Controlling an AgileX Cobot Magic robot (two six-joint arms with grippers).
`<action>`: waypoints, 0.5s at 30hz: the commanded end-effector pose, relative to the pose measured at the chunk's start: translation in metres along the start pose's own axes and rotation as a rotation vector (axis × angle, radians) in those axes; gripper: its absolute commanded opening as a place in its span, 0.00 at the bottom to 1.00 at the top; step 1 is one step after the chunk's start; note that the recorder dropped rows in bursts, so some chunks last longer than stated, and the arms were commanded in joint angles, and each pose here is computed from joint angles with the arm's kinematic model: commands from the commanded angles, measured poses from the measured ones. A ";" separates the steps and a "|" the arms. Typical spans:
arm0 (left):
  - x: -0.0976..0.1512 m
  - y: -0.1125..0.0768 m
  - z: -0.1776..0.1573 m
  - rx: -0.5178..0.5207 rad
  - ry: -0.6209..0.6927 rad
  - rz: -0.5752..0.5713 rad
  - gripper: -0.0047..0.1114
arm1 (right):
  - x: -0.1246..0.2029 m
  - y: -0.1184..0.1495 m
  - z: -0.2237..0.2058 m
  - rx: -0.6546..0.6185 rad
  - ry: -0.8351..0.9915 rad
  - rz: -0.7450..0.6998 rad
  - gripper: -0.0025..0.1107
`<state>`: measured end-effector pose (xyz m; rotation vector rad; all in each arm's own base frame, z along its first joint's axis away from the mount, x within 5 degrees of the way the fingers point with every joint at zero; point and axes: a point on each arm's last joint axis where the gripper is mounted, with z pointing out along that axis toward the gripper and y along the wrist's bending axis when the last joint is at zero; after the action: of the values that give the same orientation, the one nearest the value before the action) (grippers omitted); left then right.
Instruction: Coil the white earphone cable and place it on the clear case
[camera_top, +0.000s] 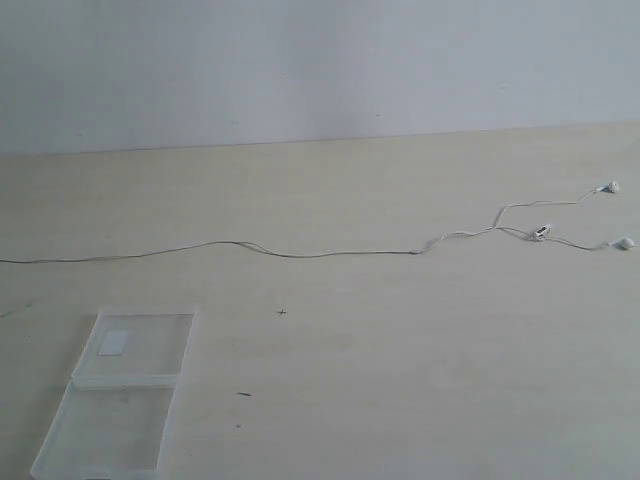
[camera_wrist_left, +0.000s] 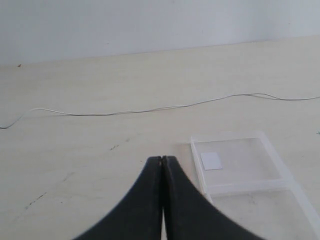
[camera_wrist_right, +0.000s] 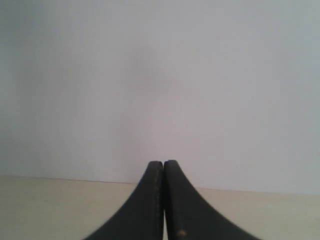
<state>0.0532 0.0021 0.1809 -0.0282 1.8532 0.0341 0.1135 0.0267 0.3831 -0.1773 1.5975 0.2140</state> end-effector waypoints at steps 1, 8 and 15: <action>0.000 0.000 0.000 0.003 -0.014 -0.013 0.04 | -0.005 -0.001 0.000 0.012 -0.035 0.000 0.02; 0.000 0.000 0.000 0.003 -0.014 -0.013 0.04 | -0.003 -0.001 0.004 0.012 -0.021 0.009 0.02; 0.000 0.000 0.000 0.003 -0.014 -0.013 0.04 | 0.025 -0.004 0.068 -0.018 0.216 0.044 0.02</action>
<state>0.0532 0.0021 0.1809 -0.0282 1.8532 0.0341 0.1553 0.0346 0.3663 -0.1262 1.7244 0.2745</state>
